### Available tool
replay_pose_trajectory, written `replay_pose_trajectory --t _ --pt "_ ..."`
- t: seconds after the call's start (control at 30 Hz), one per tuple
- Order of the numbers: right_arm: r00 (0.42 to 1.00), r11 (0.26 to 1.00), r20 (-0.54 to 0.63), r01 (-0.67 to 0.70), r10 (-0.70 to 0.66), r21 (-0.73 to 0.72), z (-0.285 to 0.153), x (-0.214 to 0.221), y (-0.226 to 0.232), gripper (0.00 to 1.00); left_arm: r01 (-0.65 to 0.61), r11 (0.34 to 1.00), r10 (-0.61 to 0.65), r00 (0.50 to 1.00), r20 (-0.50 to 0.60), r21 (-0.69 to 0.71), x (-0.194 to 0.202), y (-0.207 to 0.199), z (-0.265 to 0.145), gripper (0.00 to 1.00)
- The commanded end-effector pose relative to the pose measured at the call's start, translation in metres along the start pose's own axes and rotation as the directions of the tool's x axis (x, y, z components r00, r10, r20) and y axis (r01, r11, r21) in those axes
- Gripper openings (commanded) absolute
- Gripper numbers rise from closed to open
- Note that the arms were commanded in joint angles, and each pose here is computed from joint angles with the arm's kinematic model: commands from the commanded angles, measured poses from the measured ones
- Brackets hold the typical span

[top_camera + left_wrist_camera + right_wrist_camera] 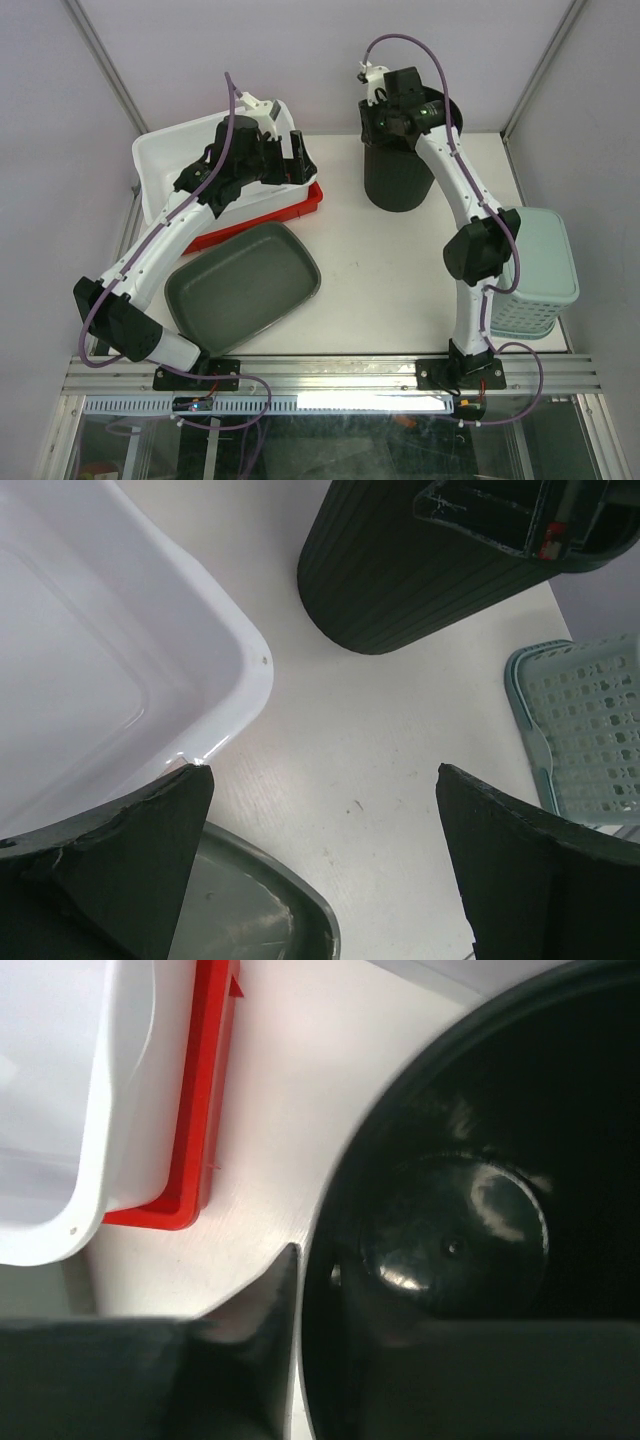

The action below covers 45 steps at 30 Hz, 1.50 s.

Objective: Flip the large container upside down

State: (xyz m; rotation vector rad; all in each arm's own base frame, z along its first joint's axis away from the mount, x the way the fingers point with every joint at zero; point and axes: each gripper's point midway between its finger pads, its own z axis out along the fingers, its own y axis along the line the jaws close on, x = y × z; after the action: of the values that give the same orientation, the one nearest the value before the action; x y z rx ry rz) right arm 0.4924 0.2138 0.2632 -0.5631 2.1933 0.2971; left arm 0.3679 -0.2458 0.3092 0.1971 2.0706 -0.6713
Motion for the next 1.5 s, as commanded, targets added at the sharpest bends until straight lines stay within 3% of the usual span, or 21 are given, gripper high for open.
replay_pose_trajectory --t 0.0,0.17,0.3,0.47,0.57,0.83,1.0,1.17,1.33,1.47 --pt "0.990 0.996 0.139 -0.031 0.019 0.084 -0.054 -0.042 -0.011 0.00 0.004 0.997 -0.009 0.998 0.058 0.072 -0.019 -0.018 0.001 0.99" --pt "0.963 0.996 0.256 -0.083 0.085 -0.020 -0.104 -0.064 0.003 0.00 -0.002 0.997 -0.003 0.998 0.069 0.078 -0.025 -0.020 0.003 0.99" --pt "0.857 0.893 0.316 -0.300 0.407 -0.336 -0.143 -0.069 -0.024 0.00 0.005 0.994 -0.012 0.998 0.060 0.108 -0.027 -0.025 0.005 0.99" --pt "0.769 0.631 0.173 -0.349 0.615 -0.693 -0.173 -0.044 -0.022 0.00 0.019 0.984 -0.024 0.999 0.027 0.177 -0.022 -0.037 0.004 0.99" --pt "0.715 0.499 0.077 -0.402 0.694 -0.768 -0.176 -0.024 -0.028 0.00 0.031 0.978 -0.033 0.999 0.010 0.208 -0.020 -0.043 0.003 0.99" --pt "0.684 0.379 -0.079 -0.493 0.726 -0.783 -0.158 0.010 -0.034 0.00 0.091 0.953 -0.076 0.995 -0.065 0.289 -0.006 -0.056 0.012 0.99" --pt "0.665 0.355 -0.151 -0.561 0.732 -0.748 -0.135 0.030 -0.041 0.00 0.118 0.953 -0.095 0.991 -0.094 0.280 0.002 -0.053 0.020 0.99" --pt "0.660 0.485 -0.137 -0.662 0.739 -0.572 -0.100 0.060 -0.061 0.00 0.171 0.948 -0.139 0.981 -0.135 0.267 0.015 -0.050 0.025 0.99" --pt "0.639 0.478 -0.174 -0.704 0.749 -0.525 -0.086 0.079 -0.065 0.01 0.209 0.937 -0.169 0.972 -0.161 0.279 0.025 -0.051 0.025 0.99" --pt "0.633 0.483 -0.182 -0.718 0.753 -0.501 -0.080 0.089 -0.066 0.15 0.234 0.931 -0.190 0.966 -0.177 0.281 0.029 -0.052 0.024 0.99"
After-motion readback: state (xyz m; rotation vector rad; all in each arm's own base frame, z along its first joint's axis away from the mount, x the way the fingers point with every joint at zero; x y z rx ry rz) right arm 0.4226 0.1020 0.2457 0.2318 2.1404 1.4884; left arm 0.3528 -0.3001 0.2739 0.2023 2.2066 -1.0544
